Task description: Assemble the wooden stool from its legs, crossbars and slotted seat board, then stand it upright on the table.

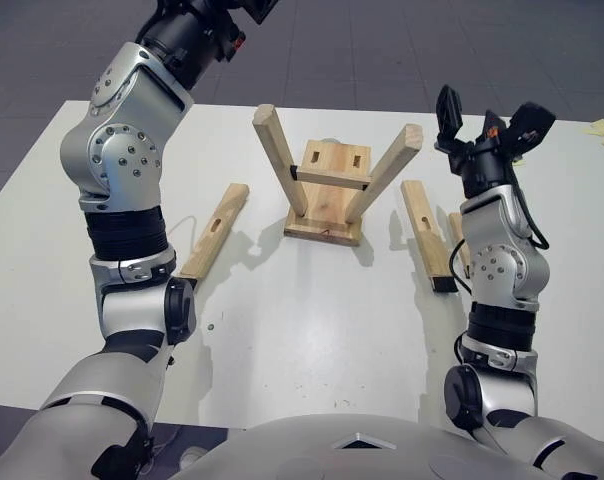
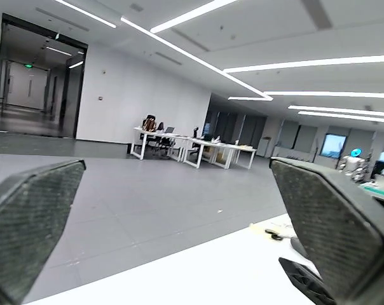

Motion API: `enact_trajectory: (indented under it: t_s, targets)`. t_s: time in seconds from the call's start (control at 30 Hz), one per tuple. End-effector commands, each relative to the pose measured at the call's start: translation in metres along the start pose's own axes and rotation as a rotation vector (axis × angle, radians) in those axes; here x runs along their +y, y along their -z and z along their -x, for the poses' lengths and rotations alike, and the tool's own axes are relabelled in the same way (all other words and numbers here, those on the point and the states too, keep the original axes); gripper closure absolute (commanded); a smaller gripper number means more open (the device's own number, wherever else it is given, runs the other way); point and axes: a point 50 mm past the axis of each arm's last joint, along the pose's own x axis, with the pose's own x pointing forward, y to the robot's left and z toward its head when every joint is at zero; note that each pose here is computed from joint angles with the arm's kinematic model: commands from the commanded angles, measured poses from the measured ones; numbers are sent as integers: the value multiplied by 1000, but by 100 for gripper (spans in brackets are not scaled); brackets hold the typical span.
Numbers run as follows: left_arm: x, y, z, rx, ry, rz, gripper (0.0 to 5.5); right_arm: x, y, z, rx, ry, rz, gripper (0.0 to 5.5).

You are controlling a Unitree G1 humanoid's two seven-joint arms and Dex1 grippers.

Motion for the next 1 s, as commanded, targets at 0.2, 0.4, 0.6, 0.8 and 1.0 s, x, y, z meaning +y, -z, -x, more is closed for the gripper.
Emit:
enact_trajectory:
  t_s: [0.2,0.4,0.6,0.8,1.0]
  targets:
    - [5,123,26,495,3,-5,10,-19,27,20,133,84,49,12]
    - [17,176,67,729,-40,-26,10,-20,43,36,208,96,72,12]
    - [4,120,27,403,11,105,10,-16,44,36,198,92,71,12]
    - [-6,30,-2,58,22,178,10,-20,42,44,159,137,114,12]
    - [57,27,39,117,-326,-49,10,-26,46,59,116,272,153,12]
